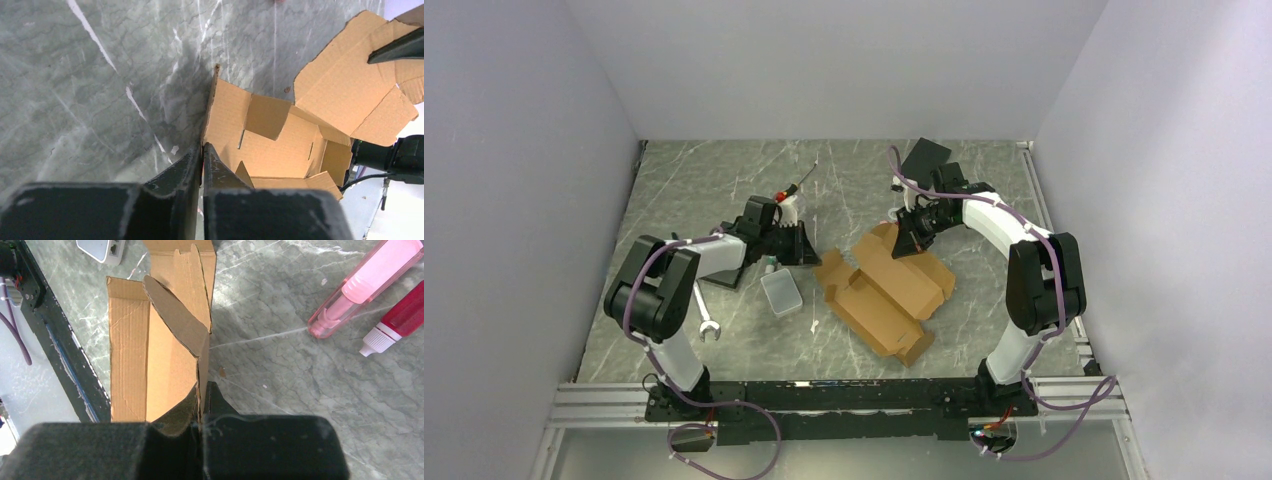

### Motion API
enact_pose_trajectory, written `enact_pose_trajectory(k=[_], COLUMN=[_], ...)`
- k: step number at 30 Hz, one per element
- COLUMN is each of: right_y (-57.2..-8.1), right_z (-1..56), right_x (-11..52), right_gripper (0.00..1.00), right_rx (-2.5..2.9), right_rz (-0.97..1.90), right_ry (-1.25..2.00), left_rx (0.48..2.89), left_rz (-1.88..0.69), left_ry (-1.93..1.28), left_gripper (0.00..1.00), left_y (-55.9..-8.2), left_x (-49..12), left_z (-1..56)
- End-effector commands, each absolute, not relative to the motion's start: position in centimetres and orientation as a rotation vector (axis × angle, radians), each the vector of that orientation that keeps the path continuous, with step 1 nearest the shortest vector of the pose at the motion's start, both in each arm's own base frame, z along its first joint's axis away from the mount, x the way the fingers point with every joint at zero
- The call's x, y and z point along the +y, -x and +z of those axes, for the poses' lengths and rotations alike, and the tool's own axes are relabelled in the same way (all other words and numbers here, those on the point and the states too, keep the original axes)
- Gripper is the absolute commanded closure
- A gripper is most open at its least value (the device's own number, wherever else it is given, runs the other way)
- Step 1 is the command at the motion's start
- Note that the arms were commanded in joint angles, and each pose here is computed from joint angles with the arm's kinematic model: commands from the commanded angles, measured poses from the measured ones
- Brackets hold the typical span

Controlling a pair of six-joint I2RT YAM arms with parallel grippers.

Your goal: Fold the paper box

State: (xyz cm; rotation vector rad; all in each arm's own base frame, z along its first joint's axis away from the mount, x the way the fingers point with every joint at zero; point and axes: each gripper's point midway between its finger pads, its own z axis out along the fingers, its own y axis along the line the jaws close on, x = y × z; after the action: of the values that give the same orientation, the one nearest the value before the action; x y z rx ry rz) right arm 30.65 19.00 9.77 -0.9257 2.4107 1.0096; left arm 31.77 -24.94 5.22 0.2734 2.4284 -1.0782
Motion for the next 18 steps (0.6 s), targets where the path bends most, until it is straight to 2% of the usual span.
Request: enact_pose_trajectory(k=[1, 7, 18], right_y=[-31.2, -31.3, -31.2], right_z=[10.1, 10.1, 10.1], right_x=[19.3, 19.4, 19.4], right_gripper=[1.00, 1.00, 1.00], right_rx=[2.359, 2.358, 2.360], right_rz=[0.997, 0.995, 0.995], right_ry=[0.964, 0.963, 0.963], left_rx=[2.324, 2.308, 2.261], left_rz=[-1.141, -1.147, -1.207], left_ry=[-0.322, -0.295, -0.332], left_gripper=[0.92, 0.96, 0.96], left_y=[-31.9, -30.0, -27.9], left_x=[-25.6, -24.9, -25.6], left_z=[7.6, 8.5, 10.6])
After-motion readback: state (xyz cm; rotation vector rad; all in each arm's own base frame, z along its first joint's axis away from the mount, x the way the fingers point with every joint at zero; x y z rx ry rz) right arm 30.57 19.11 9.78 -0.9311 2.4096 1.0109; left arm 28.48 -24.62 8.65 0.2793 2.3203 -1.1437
